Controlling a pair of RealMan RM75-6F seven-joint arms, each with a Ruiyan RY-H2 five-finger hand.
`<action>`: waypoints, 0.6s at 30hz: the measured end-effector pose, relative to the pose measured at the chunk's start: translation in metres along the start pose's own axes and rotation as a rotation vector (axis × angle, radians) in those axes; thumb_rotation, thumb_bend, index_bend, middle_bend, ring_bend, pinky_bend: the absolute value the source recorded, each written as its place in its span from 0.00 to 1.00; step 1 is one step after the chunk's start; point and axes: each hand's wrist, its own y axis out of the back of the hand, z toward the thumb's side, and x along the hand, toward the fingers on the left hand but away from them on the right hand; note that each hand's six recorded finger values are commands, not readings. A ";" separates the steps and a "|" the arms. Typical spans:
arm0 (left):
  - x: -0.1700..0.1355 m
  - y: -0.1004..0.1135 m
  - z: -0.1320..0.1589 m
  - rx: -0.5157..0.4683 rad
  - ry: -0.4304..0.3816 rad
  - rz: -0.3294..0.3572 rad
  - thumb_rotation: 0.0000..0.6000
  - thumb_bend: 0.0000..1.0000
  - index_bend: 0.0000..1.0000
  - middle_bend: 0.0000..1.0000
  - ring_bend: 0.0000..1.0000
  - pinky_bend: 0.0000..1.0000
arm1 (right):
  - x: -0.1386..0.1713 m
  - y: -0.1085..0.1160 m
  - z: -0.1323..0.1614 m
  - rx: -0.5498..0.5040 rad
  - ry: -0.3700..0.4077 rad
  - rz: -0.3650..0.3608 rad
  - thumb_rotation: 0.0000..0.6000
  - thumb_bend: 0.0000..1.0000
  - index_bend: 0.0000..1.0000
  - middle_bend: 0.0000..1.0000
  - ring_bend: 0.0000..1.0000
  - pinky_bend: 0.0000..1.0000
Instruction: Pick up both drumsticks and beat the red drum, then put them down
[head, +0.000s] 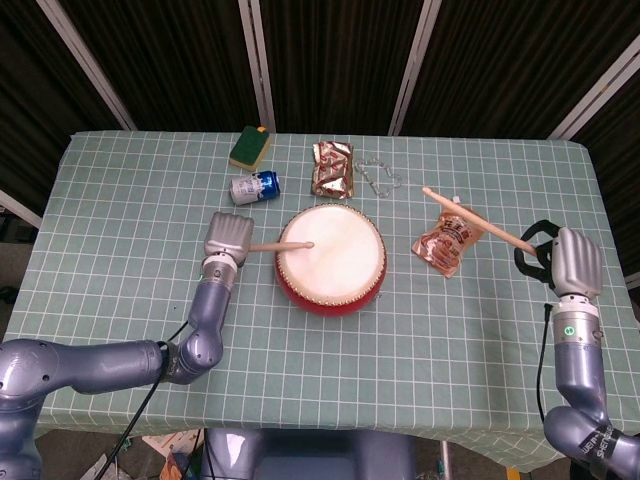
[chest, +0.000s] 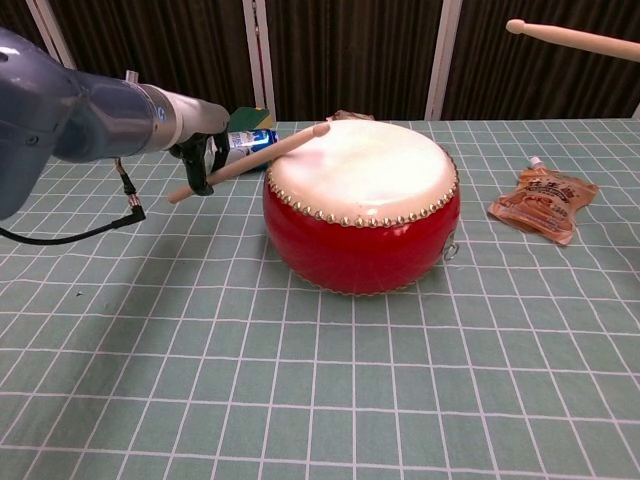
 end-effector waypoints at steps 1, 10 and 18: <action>-0.001 0.000 -0.002 -0.023 0.007 -0.017 1.00 0.51 0.78 1.00 1.00 1.00 | 0.001 0.000 0.000 0.002 0.003 -0.001 1.00 0.69 0.97 1.00 1.00 1.00; -0.022 0.070 -0.011 -0.208 -0.090 0.248 1.00 0.51 0.78 1.00 1.00 1.00 | 0.007 -0.001 0.010 0.013 0.039 -0.010 1.00 0.69 0.97 1.00 1.00 1.00; -0.064 0.119 -0.079 -0.335 -0.133 0.455 1.00 0.51 0.78 1.00 1.00 1.00 | 0.014 -0.004 0.035 0.037 0.124 -0.013 1.00 0.69 0.97 1.00 1.00 1.00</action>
